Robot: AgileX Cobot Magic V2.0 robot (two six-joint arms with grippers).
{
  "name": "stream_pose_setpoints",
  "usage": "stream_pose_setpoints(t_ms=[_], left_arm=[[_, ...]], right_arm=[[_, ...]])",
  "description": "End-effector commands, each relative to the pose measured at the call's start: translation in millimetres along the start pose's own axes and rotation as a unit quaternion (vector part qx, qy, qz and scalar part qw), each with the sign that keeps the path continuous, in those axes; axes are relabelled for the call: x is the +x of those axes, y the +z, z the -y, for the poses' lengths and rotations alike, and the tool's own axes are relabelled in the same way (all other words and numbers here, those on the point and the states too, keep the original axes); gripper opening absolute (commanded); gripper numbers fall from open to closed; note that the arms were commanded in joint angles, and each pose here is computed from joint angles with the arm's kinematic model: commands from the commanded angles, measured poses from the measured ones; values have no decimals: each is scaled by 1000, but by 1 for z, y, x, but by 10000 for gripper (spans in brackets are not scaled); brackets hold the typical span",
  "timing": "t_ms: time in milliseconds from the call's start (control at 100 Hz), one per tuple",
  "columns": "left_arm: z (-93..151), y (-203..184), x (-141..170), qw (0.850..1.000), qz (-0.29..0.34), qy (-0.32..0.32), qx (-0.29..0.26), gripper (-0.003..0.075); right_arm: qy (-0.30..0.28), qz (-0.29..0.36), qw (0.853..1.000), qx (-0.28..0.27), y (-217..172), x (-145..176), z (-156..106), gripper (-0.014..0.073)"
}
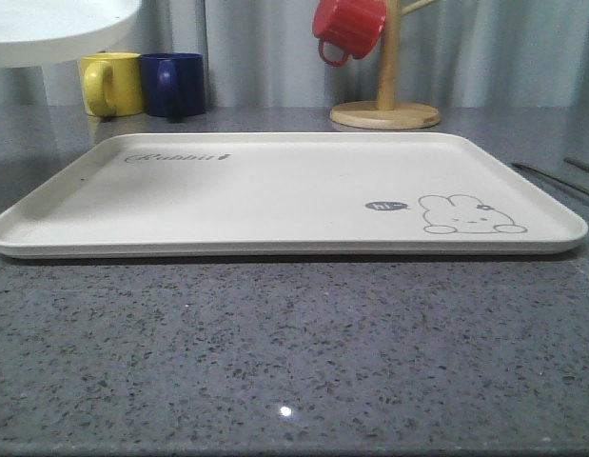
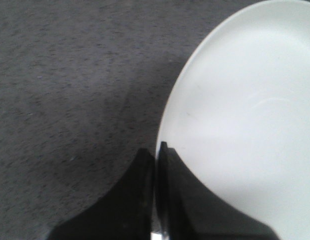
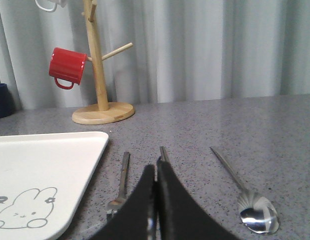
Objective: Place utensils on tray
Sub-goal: 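Grip the white plate rim with the left gripper and slide it onto the tray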
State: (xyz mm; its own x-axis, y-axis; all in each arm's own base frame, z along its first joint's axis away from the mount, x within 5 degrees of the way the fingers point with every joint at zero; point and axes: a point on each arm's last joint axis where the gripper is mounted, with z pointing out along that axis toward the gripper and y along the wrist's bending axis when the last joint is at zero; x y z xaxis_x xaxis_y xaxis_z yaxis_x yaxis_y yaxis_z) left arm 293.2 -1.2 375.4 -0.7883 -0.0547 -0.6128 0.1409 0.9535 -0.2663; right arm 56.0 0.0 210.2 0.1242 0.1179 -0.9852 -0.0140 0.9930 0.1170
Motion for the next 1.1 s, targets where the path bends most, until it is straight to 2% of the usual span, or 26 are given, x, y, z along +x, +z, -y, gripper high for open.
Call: stream_pose_setpoints(t_ms=[0,150,340,540,810,860,930,1090], left_arm=[[25,-3,-13,999,34,22,35,-20],[52,34,-17,996,-10,55,71,-19],[72,80,-17,991,-59,74,93,-19],[69,115,-15,989,-93,66,94,-19],[64,136,-10,987,-119,59,90,-14],[64,137,-10,987,-120,58,90,8],[64,137,-10,987,-121,58,91,81],[64,137,-10,987,-121,58,91,317]], right_arm=[[-4,49,999,-3,-2,-8,-1,-69],[-4,49,999,-3,-2,-8,-1,-69],[-4,49,999,-3,-2,-8,-1,-69],[-4,49,999,-3,-2,-8,-1,-69],[-4,49,999,-3,-2,-8,-1,-69],[-4,49,999,-3,-2,-8,-1,-69],[-4,49,999,-3,-2,-8,-1,-69],[-4,49,999,-3,-2,-8,-1,-69]])
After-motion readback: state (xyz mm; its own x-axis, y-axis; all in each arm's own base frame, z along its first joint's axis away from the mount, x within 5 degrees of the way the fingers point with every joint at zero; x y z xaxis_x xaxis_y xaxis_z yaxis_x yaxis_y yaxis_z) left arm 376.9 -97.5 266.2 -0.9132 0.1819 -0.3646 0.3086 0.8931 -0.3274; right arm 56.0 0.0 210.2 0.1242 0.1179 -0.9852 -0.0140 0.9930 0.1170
